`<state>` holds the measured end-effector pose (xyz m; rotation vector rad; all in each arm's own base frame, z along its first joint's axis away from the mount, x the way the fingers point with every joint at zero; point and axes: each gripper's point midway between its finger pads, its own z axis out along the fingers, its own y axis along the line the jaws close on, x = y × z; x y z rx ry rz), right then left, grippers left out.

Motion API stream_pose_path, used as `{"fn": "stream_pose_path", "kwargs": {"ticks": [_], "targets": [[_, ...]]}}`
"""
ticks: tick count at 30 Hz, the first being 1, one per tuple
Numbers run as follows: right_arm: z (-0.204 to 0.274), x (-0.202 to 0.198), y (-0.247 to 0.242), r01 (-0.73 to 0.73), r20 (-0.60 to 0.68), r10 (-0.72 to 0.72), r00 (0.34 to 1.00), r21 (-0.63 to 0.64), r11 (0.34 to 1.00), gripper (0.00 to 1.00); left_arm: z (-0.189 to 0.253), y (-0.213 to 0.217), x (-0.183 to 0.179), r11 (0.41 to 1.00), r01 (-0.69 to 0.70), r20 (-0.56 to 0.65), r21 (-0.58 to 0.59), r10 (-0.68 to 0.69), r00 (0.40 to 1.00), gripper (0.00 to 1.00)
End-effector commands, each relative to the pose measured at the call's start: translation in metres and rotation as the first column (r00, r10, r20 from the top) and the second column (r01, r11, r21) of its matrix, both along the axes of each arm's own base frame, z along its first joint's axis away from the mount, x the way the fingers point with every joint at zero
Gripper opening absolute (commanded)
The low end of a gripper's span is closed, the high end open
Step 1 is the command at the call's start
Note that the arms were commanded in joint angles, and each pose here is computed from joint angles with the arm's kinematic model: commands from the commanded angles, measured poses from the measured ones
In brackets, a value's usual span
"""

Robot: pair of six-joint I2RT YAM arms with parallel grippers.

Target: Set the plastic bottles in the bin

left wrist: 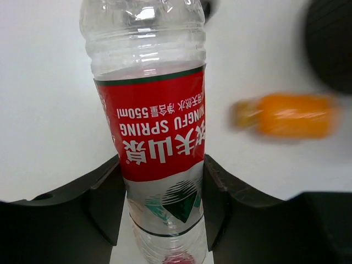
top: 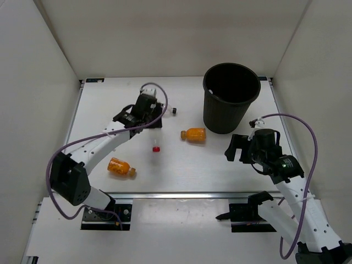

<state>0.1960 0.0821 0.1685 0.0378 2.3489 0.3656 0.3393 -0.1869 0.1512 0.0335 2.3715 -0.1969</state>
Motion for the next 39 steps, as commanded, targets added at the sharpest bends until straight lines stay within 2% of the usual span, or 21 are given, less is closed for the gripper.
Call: {"fn": "stream_pose_path", "kwargs": {"ticks": [1, 2, 4, 6, 10, 11, 13, 16, 17, 18, 19, 21, 22, 23, 26, 31, 34, 35, 36, 37, 39], "targets": [[-0.008, -0.006, 0.008, -0.056, -0.024, 0.056, 0.998, -0.018, 0.998, 0.99, 0.163, -0.065, 0.016, 0.961, 0.182, 0.392, -0.207, -0.089, 0.916, 0.49], [-0.009, -0.005, 0.007, -0.048, -0.028, 0.047, 0.998, -0.027, 0.998, 0.99, 0.199, -0.082, 0.026, 0.947, 0.219, 0.474, -0.236, -0.085, 0.876, 0.47], [-0.012, -0.009, 0.017, -0.078, -0.037, 0.077, 0.996, -0.006, 0.997, 0.99, 0.252, -0.120, 0.031, 0.907, 0.307, 0.585, -0.289, -0.087, 0.806, 0.59], [-0.015, -0.011, 0.023, -0.095, -0.026, 0.095, 0.995, 0.018, 0.995, 1.00, 0.296, -0.158, 0.037, 0.854, 0.400, 0.689, -0.332, -0.070, 0.721, 0.48], [-0.007, -0.007, 0.025, -0.102, 0.015, 0.101, 0.995, 0.047, 0.994, 0.99, 0.352, -0.232, 0.057, 0.818, 0.471, 0.803, -0.331, -0.018, 0.596, 0.55], [-0.008, -0.006, 0.025, -0.106, 0.007, 0.106, 0.994, 0.046, 0.993, 0.99, 0.355, -0.250, 0.067, 0.811, 0.470, 0.806, -0.349, 0.005, 0.591, 0.52], [-0.003, -0.003, 0.022, -0.113, 0.028, 0.112, 0.993, 0.048, 0.992, 0.99, 0.355, -0.272, 0.079, 0.786, 0.480, 0.803, -0.389, 0.034, 0.596, 0.56], [0.003, 0.002, 0.018, -0.103, 0.048, 0.101, 0.994, 0.064, 0.993, 0.99, 0.340, -0.278, 0.102, 0.747, 0.466, 0.787, -0.475, 0.124, 0.604, 0.54], [0.006, 0.002, 0.018, -0.111, 0.053, 0.107, 0.993, 0.067, 0.992, 0.99, 0.328, -0.284, 0.108, 0.745, 0.462, 0.774, -0.482, 0.116, 0.622, 0.58], [0.009, 0.004, 0.017, -0.115, 0.064, 0.111, 0.992, 0.062, 0.991, 0.99, 0.326, -0.288, 0.112, 0.744, 0.469, 0.781, -0.475, 0.112, 0.614, 0.70], [0.011, 0.005, 0.017, -0.117, 0.074, 0.112, 0.991, 0.060, 0.991, 0.99, 0.325, -0.289, 0.114, 0.750, 0.465, 0.782, -0.470, 0.109, 0.614, 0.73], [0.006, 0.003, 0.025, -0.152, 0.063, 0.148, 0.987, 0.064, 0.986, 0.99, 0.322, -0.295, 0.113, 0.760, 0.462, 0.788, -0.457, 0.104, 0.607, 0.87], [0.005, 0.005, 0.026, -0.149, 0.054, 0.146, 0.988, 0.063, 0.987, 1.00, 0.331, -0.293, 0.107, 0.748, 0.476, 0.790, -0.463, 0.106, 0.603, 0.99], [0.007, 0.003, 0.029, -0.173, 0.063, 0.170, 0.983, 0.047, 0.984, 1.00, 0.326, -0.295, 0.106, 0.749, 0.472, 0.782, -0.464, 0.095, 0.616, 0.98], [0.007, 0.004, 0.040, -0.219, 0.051, 0.219, 0.974, -0.006, 0.976, 0.99, 0.348, -0.273, 0.092, 0.772, 0.467, 0.783, -0.431, 0.063, 0.619, 0.98], [0.011, 0.012, 0.091, -0.375, 0.095, 0.386, 0.918, -0.119, 0.920, 0.99, 0.301, -0.211, 0.057, 0.881, 0.350, 0.649, -0.318, -0.067, 0.758, 0.98], [0.012, 0.020, 0.118, -0.501, 0.109, 0.538, 0.836, -0.249, 0.829, 0.99, 0.220, -0.136, 0.029, 0.945, 0.202, 0.458, -0.256, -0.065, 0.886, 0.98], [0.012, 0.026, 0.126, -0.576, 0.100, 0.631, 0.769, -0.317, 0.753, 0.99, 0.198, -0.104, 0.014, 0.952, 0.148, 0.395, -0.270, -0.031, 0.918, 0.99], [0.011, 0.029, 0.132, -0.610, 0.093, 0.668, 0.738, -0.331, 0.720, 0.99, 0.148, -0.087, 0.002, 0.962, 0.089, 0.295, -0.257, -0.010, 0.955, 0.99], [0.011, 0.035, 0.141, -0.643, 0.087, 0.698, 0.710, -0.325, 0.694, 1.00, 0.154, -0.052, -0.008, 0.956, 0.026, 0.285, -0.293, 0.061, 0.957, 0.99], [0.009, 0.053, 0.149, -0.693, 0.071, 0.770, 0.634, -0.390, 0.607, 1.00, 0.118, 0.002, -0.046, 0.934, -0.101, 0.193, -0.344, 0.175, 0.966, 0.99]]}}
